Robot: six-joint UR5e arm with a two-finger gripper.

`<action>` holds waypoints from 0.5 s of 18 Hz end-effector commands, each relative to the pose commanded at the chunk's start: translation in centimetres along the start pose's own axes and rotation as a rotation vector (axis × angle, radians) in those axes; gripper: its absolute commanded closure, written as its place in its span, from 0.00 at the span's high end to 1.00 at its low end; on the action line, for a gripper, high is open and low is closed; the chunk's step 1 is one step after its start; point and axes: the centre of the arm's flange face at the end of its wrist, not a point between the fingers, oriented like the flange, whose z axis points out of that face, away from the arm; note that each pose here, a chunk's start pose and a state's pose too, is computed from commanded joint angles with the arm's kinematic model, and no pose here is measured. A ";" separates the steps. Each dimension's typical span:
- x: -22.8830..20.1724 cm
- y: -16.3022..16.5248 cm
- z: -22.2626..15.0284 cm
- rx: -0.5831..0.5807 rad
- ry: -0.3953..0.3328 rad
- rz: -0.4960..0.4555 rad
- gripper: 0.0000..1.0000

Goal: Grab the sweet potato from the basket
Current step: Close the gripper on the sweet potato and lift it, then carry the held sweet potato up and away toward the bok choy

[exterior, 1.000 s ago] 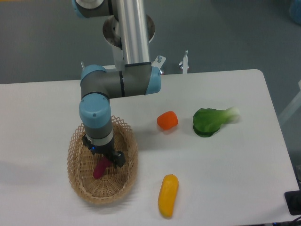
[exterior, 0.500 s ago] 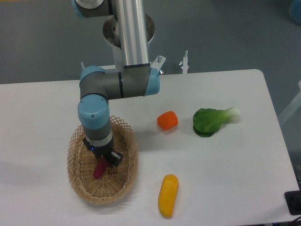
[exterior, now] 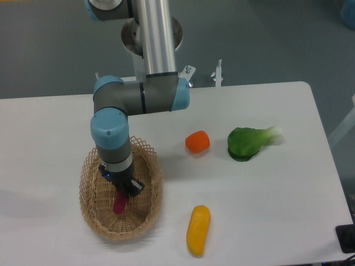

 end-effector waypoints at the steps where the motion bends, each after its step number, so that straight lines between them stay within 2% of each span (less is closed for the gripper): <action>1: -1.0 -0.1 -1.2 0.016 -0.019 0.003 0.32; 4: -3.9 0.6 -4.9 0.049 -0.067 -0.016 0.32; 9: -9.5 5.8 -9.5 0.020 -0.061 0.009 0.32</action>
